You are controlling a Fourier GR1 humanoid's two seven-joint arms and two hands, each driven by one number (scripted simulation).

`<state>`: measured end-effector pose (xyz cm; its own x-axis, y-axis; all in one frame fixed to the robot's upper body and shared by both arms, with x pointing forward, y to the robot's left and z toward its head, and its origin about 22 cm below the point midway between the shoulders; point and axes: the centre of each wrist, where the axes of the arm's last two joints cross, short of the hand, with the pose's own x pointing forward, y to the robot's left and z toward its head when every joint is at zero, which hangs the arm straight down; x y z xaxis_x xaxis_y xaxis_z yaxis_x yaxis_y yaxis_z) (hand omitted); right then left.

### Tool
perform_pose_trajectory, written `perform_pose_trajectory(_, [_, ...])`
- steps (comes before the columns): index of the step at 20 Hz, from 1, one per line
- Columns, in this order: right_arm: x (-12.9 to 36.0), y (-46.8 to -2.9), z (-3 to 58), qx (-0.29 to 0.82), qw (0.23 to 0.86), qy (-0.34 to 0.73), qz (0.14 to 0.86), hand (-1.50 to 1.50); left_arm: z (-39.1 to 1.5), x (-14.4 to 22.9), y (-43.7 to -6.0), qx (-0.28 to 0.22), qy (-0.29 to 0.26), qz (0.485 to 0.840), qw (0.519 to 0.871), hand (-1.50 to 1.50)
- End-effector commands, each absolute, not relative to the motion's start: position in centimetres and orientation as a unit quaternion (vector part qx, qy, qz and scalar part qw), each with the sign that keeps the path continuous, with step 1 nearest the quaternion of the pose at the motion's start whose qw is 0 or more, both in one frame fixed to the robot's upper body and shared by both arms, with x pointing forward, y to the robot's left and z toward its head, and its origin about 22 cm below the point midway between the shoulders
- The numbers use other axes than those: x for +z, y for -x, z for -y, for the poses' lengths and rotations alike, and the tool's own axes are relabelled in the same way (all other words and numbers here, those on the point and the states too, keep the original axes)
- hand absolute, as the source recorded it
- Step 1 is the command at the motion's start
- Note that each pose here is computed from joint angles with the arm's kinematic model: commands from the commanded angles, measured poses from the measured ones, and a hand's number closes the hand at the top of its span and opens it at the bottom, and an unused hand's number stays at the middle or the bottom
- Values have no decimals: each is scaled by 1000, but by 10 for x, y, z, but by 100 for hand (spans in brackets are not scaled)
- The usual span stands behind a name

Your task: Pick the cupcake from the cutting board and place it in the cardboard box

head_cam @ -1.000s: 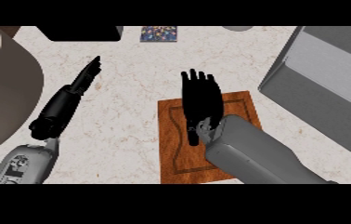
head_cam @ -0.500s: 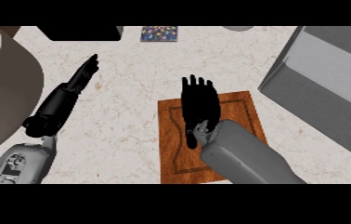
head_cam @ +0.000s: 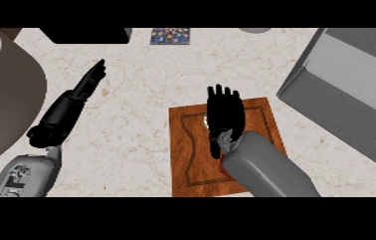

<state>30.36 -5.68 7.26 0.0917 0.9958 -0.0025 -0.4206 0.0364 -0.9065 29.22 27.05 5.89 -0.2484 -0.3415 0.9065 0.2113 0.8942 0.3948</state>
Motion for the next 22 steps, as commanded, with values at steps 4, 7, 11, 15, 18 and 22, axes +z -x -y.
perform_pose_trajectory(4, [64,-313,62,584,603,399,368,150,-267,59,-286,-231,-37,759,608,0])
perform_pose_trajectory(7, [52,-304,31,599,568,416,382,150,-277,60,-285,-238,-41,755,610,0])
perform_pose_trajectory(11, [55,-325,64,590,546,432,408,150,-257,52,-289,-229,-30,760,608,0])
perform_pose_trajectory(15, [36,-293,47,593,511,444,436,150,-274,61,-290,-225,-46,755,615,0])
perform_pose_trajectory(18, [57,-305,80,611,477,380,505,150,-277,66,-291,-223,-34,755,616,0])
perform_pose_trajectory(22, [70,-311,115,625,422,250,608,150,-282,80,-297,-229,-45,756,612,0])
